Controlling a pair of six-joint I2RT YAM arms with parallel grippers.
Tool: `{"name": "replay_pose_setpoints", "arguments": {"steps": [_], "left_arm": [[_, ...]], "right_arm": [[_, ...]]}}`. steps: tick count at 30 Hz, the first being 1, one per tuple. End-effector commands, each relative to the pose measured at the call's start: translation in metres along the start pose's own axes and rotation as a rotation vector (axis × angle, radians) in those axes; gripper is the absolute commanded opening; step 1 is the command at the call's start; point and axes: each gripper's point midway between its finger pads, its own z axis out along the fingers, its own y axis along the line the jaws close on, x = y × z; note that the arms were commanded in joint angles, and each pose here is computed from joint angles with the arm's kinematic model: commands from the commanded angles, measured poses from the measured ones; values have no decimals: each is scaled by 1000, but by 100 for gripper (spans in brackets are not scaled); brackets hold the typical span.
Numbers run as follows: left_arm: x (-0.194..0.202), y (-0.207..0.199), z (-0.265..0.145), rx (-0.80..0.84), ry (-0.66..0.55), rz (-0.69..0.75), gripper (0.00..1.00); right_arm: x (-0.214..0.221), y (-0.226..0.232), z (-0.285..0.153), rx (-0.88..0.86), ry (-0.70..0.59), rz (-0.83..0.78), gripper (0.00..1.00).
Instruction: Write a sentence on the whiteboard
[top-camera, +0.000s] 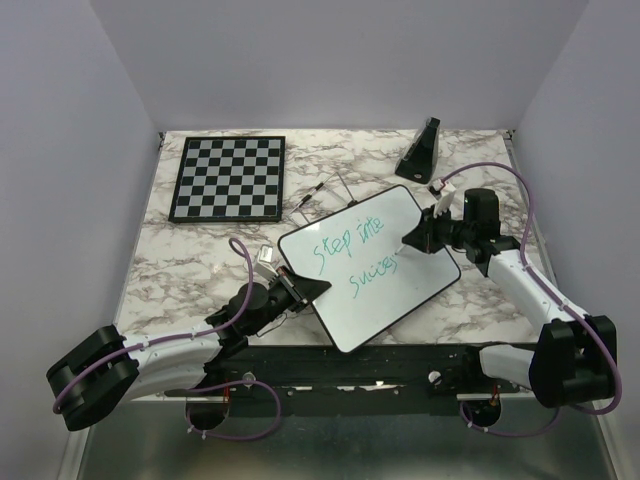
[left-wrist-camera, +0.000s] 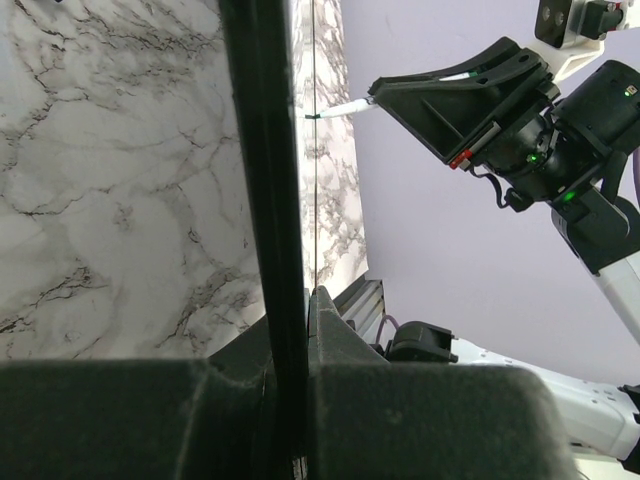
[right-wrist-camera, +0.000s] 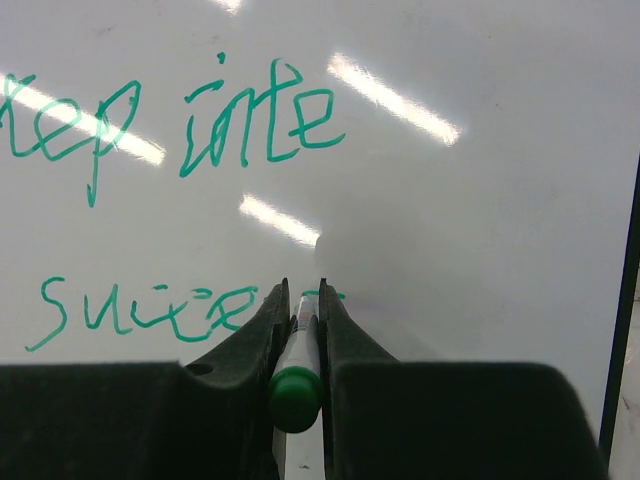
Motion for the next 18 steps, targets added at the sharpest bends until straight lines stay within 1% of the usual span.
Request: {"name": "replay_pose_setpoints", "arguments": {"steps": [1,14,18], "left_arm": [[-16,-22,1,79,-72,22,0],[-16,-22,-1,79,-75,25,0],[-17,-23,-1,82,-76,26,0]], "right_arm": [[14,1,-2,-11,61,12,1],[25,-23,-11,152,104,9,0],[30,-19,-13,129,130,5,0]]}}
